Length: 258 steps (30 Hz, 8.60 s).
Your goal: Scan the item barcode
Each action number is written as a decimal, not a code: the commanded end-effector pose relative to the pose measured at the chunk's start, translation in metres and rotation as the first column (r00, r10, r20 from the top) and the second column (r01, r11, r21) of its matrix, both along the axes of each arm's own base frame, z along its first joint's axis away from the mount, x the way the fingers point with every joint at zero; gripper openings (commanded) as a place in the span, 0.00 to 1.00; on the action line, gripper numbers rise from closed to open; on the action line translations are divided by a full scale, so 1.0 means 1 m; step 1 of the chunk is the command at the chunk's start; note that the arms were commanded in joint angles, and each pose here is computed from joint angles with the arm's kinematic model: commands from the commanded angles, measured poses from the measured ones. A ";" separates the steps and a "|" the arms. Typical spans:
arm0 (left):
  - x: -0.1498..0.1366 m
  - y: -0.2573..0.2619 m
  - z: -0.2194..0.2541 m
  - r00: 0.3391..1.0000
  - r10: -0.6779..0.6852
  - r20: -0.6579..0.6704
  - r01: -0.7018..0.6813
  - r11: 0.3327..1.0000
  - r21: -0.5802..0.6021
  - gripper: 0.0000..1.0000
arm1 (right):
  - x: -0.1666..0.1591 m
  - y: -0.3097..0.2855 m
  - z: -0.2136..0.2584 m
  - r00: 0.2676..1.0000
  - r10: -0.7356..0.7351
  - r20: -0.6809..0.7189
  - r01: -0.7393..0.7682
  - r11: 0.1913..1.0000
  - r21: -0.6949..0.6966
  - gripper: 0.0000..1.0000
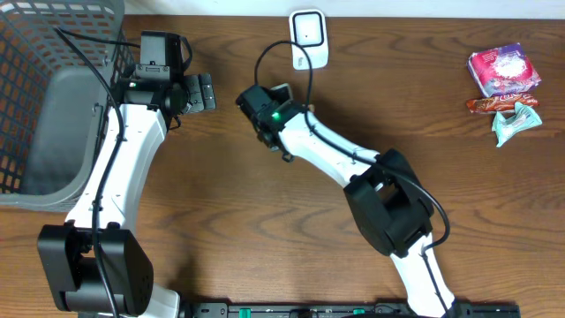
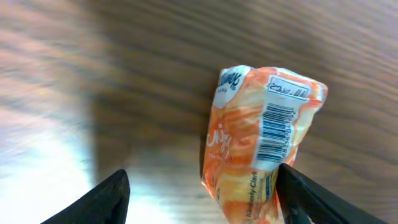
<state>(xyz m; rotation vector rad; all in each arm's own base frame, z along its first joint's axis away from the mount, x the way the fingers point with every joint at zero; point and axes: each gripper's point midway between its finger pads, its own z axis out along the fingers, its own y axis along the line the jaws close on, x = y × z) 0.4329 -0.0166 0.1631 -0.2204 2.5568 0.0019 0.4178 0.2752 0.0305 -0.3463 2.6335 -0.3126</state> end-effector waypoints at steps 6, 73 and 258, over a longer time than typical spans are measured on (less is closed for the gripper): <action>-0.001 0.004 -0.004 1.000 0.002 -0.012 -0.002 1.000 0.014 0.98 | 0.024 0.007 0.039 0.999 -0.014 -0.030 0.018 0.990 0.142 0.71; -0.001 0.004 -0.004 1.000 0.002 -0.012 -0.002 1.000 0.014 0.98 | 0.031 -0.036 0.005 0.966 -0.071 -0.249 0.146 0.945 0.293 0.92; -0.001 0.004 -0.004 1.000 0.002 -0.012 -0.002 1.000 0.014 0.98 | 0.027 -0.082 0.100 0.865 0.502 0.031 0.026 -0.107 0.994 0.01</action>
